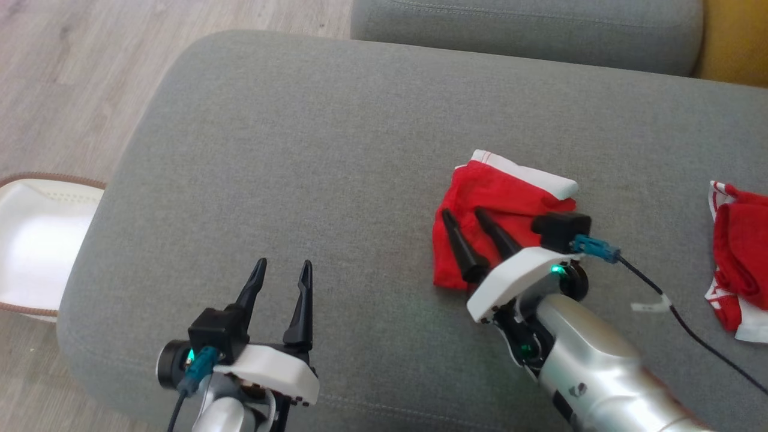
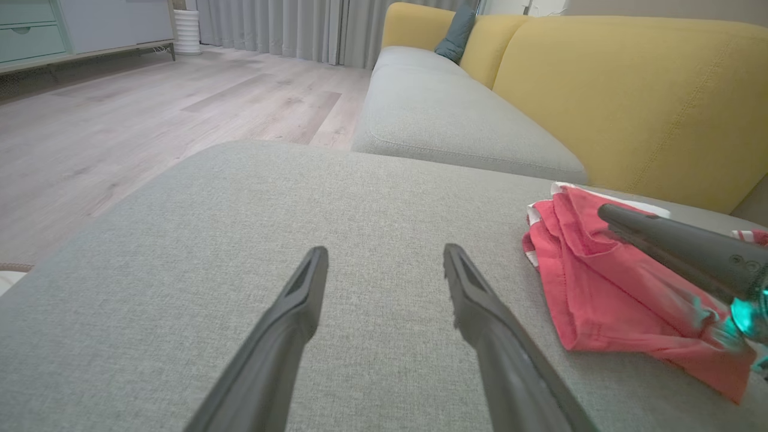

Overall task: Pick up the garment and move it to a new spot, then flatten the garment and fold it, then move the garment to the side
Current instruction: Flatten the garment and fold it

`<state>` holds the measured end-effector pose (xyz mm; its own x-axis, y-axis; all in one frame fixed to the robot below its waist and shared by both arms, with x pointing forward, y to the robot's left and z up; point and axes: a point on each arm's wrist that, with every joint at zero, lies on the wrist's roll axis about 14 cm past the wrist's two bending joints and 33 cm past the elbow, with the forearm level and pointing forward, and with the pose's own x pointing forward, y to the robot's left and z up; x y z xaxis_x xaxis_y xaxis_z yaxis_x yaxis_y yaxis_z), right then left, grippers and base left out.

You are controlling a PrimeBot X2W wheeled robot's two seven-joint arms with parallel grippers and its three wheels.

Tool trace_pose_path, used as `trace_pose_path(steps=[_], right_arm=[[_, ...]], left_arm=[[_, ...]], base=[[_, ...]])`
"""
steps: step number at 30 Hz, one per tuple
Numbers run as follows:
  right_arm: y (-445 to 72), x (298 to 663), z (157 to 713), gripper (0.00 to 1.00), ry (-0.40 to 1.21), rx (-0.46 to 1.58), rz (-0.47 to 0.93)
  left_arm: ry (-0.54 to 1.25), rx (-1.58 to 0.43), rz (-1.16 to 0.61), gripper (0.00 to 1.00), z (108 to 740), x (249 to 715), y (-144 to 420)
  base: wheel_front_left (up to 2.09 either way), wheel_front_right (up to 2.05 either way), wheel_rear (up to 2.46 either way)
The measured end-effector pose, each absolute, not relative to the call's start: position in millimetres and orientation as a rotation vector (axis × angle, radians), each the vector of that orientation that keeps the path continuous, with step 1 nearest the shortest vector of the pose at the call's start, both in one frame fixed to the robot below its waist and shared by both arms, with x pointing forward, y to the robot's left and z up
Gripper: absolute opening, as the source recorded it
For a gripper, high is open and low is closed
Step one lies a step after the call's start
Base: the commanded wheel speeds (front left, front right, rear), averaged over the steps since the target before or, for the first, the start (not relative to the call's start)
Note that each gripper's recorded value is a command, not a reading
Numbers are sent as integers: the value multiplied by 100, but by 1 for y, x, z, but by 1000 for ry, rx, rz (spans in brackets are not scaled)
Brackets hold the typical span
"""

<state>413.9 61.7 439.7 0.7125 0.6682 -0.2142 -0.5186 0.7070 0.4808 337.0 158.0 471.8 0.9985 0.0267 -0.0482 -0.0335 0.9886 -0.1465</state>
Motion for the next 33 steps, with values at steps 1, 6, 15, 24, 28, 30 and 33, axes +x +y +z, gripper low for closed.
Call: trace_pose_path(steps=[1, 6, 15, 24, 28, 30, 33], right_arm=[[64, 413, 440, 100, 394, 405, 687], [67, 403, 422, 100, 471, 321, 730], [58, 401, 416, 100, 497, 277, 735], [53, 408, 454, 100, 358, 332, 732], [25, 437, 475, 100, 267, 288, 647], [10, 450, 490, 100, 210, 266, 602], [-18, 466, 509, 100, 118, 183, 547]], left_arm=[[48, -148, 29, 100, 471, 337, 157], [59, -147, 23, 100, 468, 340, 154], [75, -165, -14, 100, 464, 350, 141], [47, -158, -64, 100, 472, 363, 129], [3, -160, -70, 100, 486, 371, 129], [-15, -161, -75, 100, 492, 373, 128], [-44, -164, -73, 100, 501, 376, 130]], base=[[0, 0, 0], [0, 0, 0], [0, 0, 0], [0, 0, 0], [0, 0, 0], [0, 0, 0], [0, 0, 0]])
